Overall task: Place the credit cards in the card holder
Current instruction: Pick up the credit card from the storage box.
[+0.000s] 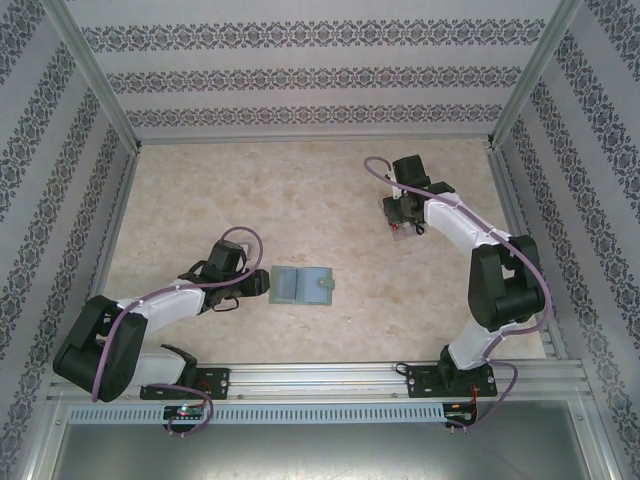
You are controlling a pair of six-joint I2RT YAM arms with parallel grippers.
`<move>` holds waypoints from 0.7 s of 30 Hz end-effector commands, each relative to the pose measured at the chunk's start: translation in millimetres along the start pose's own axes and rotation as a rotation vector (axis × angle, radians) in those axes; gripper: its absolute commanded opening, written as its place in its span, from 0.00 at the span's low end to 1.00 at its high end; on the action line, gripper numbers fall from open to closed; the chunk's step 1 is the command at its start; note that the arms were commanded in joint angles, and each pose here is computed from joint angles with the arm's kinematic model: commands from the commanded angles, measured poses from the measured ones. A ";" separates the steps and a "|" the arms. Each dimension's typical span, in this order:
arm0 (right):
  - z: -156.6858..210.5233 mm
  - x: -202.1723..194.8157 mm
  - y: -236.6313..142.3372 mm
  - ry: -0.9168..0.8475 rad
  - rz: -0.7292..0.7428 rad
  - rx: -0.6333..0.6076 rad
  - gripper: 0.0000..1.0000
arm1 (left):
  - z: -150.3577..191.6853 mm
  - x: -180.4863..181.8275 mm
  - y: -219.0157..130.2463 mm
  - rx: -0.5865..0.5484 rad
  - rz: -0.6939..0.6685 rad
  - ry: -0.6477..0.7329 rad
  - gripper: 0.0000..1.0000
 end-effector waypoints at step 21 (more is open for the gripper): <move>49.2 81.4 -92.3 -0.003 -0.406 -0.071 0.00 | 3.3 -0.3 5.8 0.035 0.017 0.013 0.54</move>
Point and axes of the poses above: each hand's point on the last joint's axis, 136 mm out from that joint toward the fingers, its own y axis out along the fingers, its own x axis along the line the jaws close on, z = x × y, the point moved 8 cm from there along -y, back along the fingers, and after that the axes turned 15 degrees about y, right-handed, at the moved point
